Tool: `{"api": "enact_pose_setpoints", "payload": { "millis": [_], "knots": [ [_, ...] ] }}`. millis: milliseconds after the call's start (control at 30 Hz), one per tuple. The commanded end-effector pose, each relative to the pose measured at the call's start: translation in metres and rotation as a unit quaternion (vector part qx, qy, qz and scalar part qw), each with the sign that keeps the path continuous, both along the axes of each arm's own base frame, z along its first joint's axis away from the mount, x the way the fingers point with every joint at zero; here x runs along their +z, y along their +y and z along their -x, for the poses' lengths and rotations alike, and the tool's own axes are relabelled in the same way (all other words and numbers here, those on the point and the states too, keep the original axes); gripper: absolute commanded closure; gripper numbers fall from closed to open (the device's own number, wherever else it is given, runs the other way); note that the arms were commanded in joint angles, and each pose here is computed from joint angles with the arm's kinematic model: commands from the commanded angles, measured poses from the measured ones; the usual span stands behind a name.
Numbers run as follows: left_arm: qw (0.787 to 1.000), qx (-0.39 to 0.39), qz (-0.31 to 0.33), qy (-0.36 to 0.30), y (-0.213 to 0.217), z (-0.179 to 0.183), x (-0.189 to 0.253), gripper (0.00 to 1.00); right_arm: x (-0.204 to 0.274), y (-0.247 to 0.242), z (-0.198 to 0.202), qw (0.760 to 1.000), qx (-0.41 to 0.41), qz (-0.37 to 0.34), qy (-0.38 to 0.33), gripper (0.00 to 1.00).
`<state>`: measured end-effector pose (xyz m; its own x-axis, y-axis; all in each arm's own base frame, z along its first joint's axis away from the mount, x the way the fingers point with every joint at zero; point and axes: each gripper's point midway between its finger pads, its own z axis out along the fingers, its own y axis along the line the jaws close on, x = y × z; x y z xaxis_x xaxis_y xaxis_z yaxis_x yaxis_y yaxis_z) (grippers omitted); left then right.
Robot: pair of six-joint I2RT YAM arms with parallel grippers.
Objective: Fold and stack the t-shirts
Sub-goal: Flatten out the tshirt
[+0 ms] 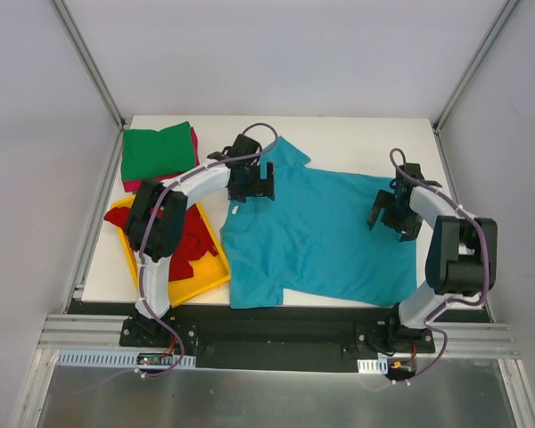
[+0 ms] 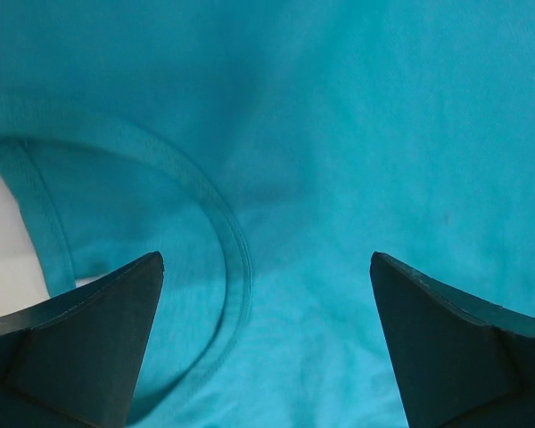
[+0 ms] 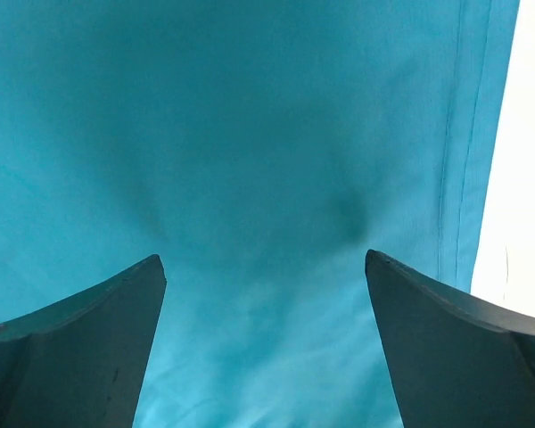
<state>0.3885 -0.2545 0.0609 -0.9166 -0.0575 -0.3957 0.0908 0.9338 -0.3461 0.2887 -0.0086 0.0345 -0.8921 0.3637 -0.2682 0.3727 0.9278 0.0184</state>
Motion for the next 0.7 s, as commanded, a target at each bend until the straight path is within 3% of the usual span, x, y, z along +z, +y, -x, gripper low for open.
{"api": "enact_pose_setpoints", "payload": {
  "millis": [0, 367, 667],
  "knots": [
    [1.0, 0.013, 0.014, -0.002, 0.0, -0.027, 0.003, 0.01, 0.001, -0.013, -0.035, 1.0, -0.014, 0.013, -0.011, 0.04],
    [0.999, 0.03, 0.027, 0.028, -0.01, -0.071, -0.03, 0.01, -0.03, -0.017, -0.08, 0.999, -0.027, -0.021, 0.02, 0.04],
    [0.996, 0.044, 0.08, 0.01, -0.015, -0.124, -0.02, 0.01, -0.016, -0.019, -0.147, 0.998, -0.036, -0.048, -0.004, 0.04]
  ]
}}
